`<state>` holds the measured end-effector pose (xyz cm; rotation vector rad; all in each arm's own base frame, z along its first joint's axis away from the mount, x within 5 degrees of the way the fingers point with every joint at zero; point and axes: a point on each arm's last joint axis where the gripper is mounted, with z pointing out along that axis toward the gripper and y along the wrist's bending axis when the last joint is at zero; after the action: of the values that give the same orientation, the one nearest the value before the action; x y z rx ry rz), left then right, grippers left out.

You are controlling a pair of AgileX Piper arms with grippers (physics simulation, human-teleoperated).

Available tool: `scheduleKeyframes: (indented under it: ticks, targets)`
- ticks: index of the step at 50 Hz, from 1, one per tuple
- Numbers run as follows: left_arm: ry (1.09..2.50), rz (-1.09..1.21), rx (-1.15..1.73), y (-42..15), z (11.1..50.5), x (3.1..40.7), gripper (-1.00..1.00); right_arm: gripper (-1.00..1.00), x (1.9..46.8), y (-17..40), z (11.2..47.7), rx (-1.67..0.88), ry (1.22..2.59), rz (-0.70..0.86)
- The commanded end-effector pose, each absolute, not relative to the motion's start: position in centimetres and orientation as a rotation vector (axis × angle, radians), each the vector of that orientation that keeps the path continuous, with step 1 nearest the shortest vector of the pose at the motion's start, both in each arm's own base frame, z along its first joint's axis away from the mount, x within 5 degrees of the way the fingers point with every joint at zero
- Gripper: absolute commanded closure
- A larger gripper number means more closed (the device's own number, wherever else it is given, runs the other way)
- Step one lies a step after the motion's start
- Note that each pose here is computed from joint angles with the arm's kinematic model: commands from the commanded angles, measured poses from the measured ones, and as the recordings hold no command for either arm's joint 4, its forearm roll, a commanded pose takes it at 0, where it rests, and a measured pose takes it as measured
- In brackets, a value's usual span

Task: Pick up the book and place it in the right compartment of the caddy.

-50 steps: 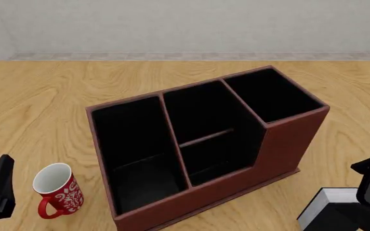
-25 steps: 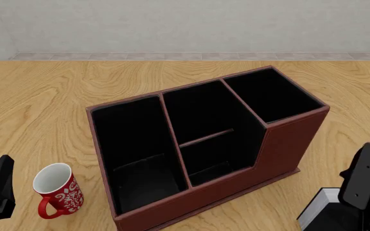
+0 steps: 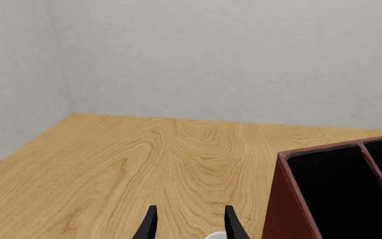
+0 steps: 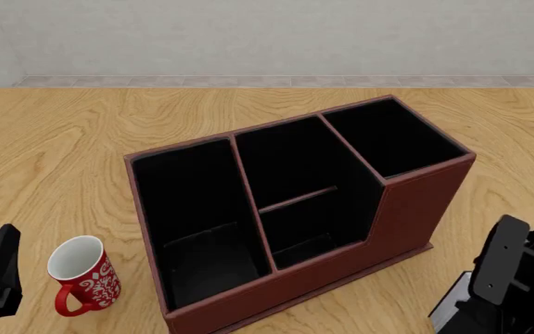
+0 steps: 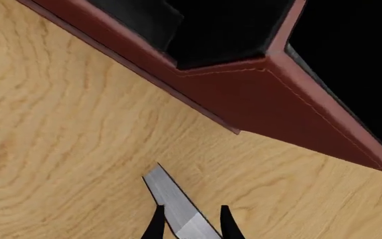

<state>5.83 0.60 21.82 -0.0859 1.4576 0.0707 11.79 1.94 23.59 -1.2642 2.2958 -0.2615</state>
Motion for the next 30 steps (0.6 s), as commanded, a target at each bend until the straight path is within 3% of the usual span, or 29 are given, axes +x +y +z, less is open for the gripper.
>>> scheduleKeyframes:
  ticks: [1, 30]
  targets:
    - [1.458, 0.071, -0.086, 0.6, 21.8, 5.8, -1.00, 1.00, 11.7, 2.2, 23.4, -1.208, 2.342, -0.202]
    - [1.451, 0.069, -0.088, 0.6, 21.9, 5.6, -1.00, 1.00, 10.1, 2.0, 27.2, -1.203, 2.279, -0.217]
